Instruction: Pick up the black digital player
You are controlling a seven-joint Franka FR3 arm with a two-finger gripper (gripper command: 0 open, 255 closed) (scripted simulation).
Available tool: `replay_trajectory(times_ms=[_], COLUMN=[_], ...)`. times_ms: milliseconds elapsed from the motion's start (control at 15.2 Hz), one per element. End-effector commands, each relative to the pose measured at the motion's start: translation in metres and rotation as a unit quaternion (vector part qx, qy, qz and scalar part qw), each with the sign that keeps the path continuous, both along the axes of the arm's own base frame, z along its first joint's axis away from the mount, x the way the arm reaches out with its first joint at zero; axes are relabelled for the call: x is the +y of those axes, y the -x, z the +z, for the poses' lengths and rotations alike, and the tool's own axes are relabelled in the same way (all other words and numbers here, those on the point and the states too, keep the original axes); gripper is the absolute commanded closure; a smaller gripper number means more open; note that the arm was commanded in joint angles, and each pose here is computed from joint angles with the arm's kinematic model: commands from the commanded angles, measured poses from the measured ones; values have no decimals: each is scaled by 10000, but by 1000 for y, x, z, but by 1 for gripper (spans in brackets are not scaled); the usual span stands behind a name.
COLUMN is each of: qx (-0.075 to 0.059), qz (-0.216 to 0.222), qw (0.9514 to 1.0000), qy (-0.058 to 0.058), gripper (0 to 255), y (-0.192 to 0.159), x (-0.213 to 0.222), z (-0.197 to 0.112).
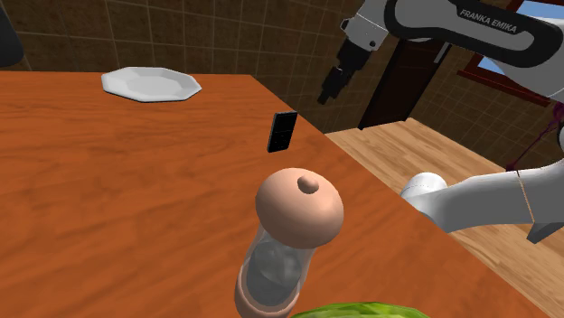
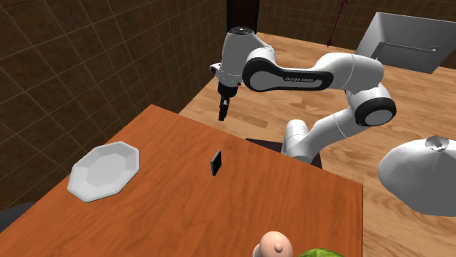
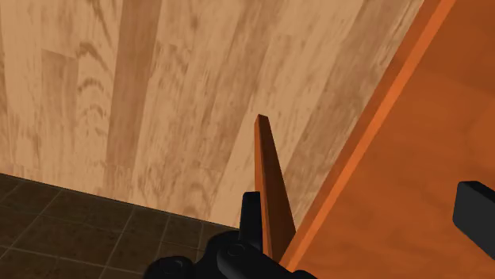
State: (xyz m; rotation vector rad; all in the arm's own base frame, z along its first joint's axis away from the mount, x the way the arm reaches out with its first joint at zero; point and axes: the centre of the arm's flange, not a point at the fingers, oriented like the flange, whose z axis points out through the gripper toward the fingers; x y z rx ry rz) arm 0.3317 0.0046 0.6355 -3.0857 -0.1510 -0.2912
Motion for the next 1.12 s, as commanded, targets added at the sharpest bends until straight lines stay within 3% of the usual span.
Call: replay_trajectory(times_ms=[0, 528, 1056], qx=[0, 950, 1892], qz=[0, -264, -525], qw=[10000, 9951, 9805], qy=[0, 21, 42], gripper=[0, 0, 0], y=[0, -14, -37], x=[0, 104, 208], z=[0, 21, 38])
